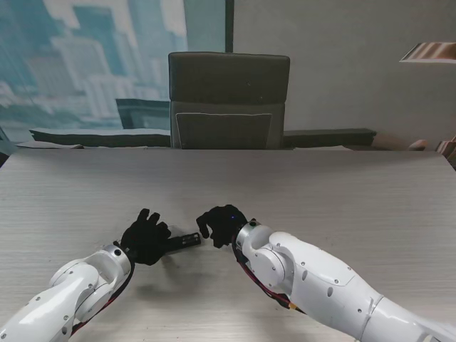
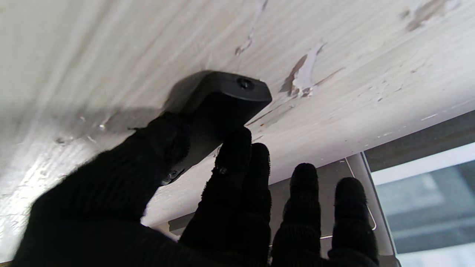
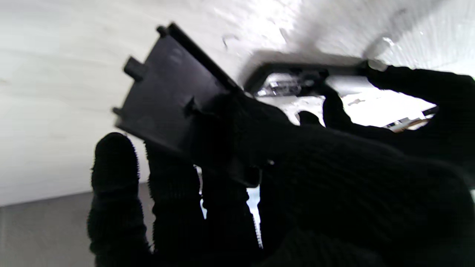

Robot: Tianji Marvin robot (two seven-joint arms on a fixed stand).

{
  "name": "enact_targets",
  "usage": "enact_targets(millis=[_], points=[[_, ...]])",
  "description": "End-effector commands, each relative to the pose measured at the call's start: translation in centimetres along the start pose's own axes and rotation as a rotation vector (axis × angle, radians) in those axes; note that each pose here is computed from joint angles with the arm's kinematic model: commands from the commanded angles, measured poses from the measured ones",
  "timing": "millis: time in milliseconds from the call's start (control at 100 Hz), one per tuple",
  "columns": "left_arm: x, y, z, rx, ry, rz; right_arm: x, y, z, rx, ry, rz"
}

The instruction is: Install the batteries into the remote control and close the cover

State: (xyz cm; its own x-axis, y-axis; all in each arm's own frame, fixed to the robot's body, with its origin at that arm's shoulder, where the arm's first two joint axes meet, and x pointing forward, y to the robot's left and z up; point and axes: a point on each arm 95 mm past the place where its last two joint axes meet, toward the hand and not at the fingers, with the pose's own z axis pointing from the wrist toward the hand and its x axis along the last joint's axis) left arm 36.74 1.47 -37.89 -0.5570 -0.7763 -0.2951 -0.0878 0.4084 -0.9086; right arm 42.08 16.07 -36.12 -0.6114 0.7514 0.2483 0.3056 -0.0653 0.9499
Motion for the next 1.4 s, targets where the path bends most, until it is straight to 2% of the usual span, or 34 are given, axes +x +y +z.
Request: enact_targets(millis=[0, 80, 260, 610, 1090, 1390], points=[[1.1, 2.8, -0.6, -0.091, 0.019, -0.013, 0.8, 0.3, 0.2, -0.017, 0.034, -0.009], [1.1, 2.8, -0.6, -0.091, 0.019, -0.014, 1.1, 0.6, 0.4, -0.04, 0.051, 0.005], [1.1, 2.8, -0.6, -0.092, 0.02, -0.013, 2.0, 1.2, 1.3, -0.053, 0.073, 0.114], [1.0, 2.9, -0.6, -0.09, 0.017, -0.015, 3.5, 1.5, 3.1, -0.08, 0.135, 0.187], [1.0, 2.9, -0.6, -0.088, 0.015, -0.015, 4.1, 1.2, 4.5, -0.057, 0.163, 0.213], [1.0, 2.9, -0.6, -0.088, 0.014, -0.016, 4.1, 0.6, 4.9, -0.042, 0.152, 0.236]])
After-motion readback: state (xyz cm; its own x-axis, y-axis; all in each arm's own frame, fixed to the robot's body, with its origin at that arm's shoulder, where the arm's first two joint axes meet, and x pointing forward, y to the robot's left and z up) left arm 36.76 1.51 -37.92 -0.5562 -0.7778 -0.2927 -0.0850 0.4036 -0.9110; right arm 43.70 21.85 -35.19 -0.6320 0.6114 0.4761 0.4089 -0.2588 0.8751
